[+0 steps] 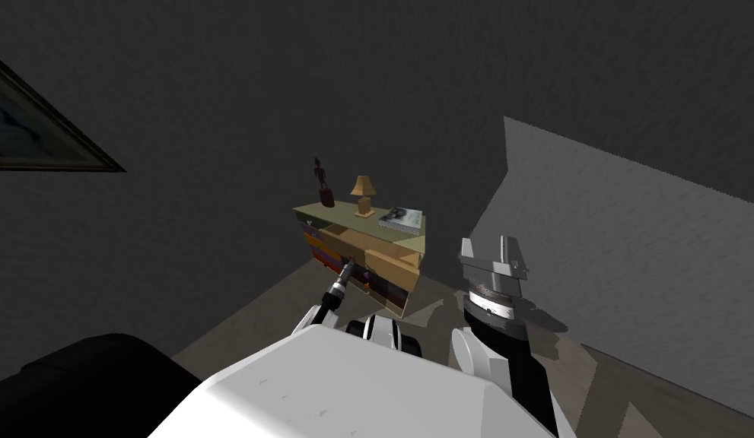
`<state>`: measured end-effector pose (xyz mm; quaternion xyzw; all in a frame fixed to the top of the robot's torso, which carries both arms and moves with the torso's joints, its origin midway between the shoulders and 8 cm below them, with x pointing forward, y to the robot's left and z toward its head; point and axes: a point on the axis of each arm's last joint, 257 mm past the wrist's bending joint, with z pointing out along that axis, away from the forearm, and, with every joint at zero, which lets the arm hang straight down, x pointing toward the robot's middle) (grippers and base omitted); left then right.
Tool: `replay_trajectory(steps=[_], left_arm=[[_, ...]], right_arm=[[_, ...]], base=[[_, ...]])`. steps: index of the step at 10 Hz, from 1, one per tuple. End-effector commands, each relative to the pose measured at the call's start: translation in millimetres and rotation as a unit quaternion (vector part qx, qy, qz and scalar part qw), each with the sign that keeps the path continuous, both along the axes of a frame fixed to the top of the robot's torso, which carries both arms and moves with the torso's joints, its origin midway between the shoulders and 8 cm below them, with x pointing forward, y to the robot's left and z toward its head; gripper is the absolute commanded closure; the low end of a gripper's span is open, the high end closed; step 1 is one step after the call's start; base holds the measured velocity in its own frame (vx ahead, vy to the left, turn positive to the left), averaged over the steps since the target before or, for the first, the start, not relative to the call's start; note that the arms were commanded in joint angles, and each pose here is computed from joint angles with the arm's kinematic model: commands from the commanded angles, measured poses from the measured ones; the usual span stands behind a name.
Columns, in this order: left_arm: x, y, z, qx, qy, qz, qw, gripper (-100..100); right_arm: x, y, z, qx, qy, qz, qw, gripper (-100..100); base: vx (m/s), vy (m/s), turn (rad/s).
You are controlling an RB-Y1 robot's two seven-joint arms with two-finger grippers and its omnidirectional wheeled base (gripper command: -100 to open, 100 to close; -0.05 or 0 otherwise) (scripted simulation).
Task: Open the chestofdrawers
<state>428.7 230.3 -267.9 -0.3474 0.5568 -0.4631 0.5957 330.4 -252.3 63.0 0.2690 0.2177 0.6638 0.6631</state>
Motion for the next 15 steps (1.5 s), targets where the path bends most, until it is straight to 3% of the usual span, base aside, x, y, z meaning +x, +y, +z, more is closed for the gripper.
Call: replay_trajectory(steps=[1, 4, 5, 7, 8, 9, 10, 12, 13, 14, 15], left_arm=[[-5.3, 1.8, -1.8, 0.0, 0.005, -0.001, 1.0, 100], [8.1, 4.5, -10.7, -0.001, 0.008, -0.006, 0.9999, 100], [19.2, 9.9, -3.6, -0.003, -0.002, -0.008, 1.0, 100], [21.8, 10.4, -16.3, -0.003, 0.01, -0.008, 0.9999, 100], [35.2, 16.4, -8.9, -0.004, 0.0, -0.01, 0.9999, 100], [35.8, 17.8, -20.6, -0.003, 0.012, -0.009, 0.9999, 100], [49.6, 24.0, -7.5, -0.004, -0.004, -0.01, 0.9999, 100], [50.2, 26.5, -23.4, -0.003, 0.013, -0.008, 0.9999, 100], [66.3, 33.4, -10.1, -0.004, -0.002, -0.008, 1.0, 100], [65.2, 36.3, -23.0, -0.003, 0.012, -0.005, 0.9999, 100], [64.9, 36.7, -24.5, -0.003, 0.014, -0.005, 0.9999, 100]], right_arm=[[0.0, 0.0, 0.0, 0.0, 0.0, 0.0, 1.0, 0], [0.0, 0.0, 0.0, 0.0, 0.0, 0.0, 1.0, 0], [0.0, 0.0, 0.0, 0.0, 0.0, 0.0, 1.0, 0], [0.0, 0.0, 0.0, 0.0, 0.0, 0.0, 1.0, 0], [0.0, 0.0, -0.1, 0.0, 0.0, 0.0, 1.0, 0], [0.0, 0.0, 0.0, 0.0, 0.0, 0.0, 1.0, 0], [0.0, 0.0, 0.0, 0.0, 0.0, 0.0, 1.0, 0], [0.0, 0.0, 0.0, 0.0, 0.0, 0.0, 1.0, 0], [0.0, 0.0, -0.1, 0.0, 0.0, 0.0, 1.0, 0], [0.0, 0.0, 0.0, 0.0, 0.0, 0.0, 1.0, 0], [0.0, 0.0, 0.0, 0.0, 0.0, 0.0, 1.0, 0]], base=[[-0.17, 0.058, 0.017], [-0.104, -0.002, -0.019], [-0.146, -0.017, -0.044], [-0.087, -0.008, -0.011], [-0.097, -0.02, -0.046], [-0.099, -0.018, -0.035], [-0.113, -0.023, -0.046], [-0.093, 0.005, -0.014], [-0.103, -0.021, -0.051], [-0.096, -0.025, -0.023], [-0.054, -0.013, 0.014]])
